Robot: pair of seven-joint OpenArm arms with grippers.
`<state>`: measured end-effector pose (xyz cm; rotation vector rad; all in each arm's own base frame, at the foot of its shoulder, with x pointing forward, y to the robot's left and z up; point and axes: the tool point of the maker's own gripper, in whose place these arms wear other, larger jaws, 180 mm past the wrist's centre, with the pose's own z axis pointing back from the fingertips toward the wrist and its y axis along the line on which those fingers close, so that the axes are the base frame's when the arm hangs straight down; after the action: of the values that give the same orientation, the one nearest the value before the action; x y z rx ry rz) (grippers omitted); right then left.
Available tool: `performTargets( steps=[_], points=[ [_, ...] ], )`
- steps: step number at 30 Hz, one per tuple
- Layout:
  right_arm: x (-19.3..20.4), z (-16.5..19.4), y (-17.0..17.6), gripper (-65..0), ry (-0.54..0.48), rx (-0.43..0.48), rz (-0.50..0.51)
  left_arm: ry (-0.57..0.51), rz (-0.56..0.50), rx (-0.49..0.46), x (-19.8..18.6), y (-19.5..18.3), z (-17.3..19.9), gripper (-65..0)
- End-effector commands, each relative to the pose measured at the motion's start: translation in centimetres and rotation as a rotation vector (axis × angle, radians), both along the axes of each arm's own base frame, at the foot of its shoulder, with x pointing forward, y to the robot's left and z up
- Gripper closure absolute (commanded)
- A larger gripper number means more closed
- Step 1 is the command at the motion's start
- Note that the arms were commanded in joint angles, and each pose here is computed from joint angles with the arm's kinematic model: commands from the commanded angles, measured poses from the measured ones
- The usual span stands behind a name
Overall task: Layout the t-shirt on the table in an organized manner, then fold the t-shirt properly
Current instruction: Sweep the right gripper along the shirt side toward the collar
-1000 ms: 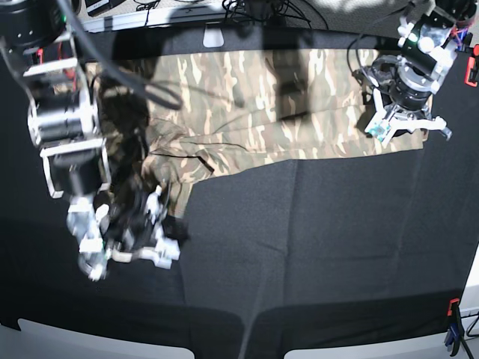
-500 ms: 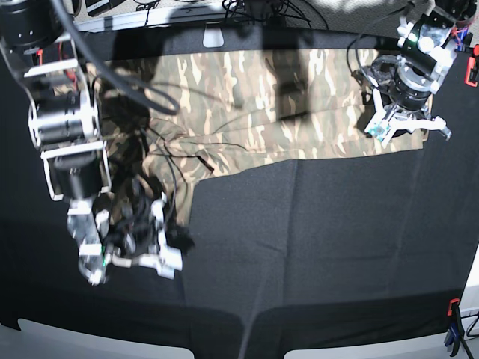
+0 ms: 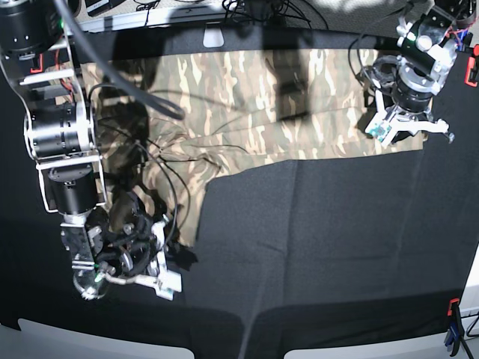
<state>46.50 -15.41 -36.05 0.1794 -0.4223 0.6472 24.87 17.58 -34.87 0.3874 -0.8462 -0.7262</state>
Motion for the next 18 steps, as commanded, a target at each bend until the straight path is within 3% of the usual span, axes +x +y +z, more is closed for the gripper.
performTargets(
  steps=[1, 9, 14, 18],
  points=[
    [1.9, 3.0, 0.0, 0.0, -0.071, 0.019, 0.001, -0.047, -0.008, 0.015, 0.7, 0.3, 1.2, 0.0],
    [2.1, 6.4, -0.7, 0.0, -0.159, 0.071, 0.013, -0.016, 0.018, 0.035, 0.4, 0.9, 0.8, 0.0],
    [1.5, 8.0, -0.9, 0.0, -0.17, 0.122, 0.023, -0.081, -0.001, 0.134, 1.0, 1.6, 1.9, 0.0],
    [1.1, 8.3, -0.9, 0.0, -0.18, 0.138, 0.033, -0.099, -0.031, 0.125, 0.9, 1.1, 1.9, 0.0]
  ],
)
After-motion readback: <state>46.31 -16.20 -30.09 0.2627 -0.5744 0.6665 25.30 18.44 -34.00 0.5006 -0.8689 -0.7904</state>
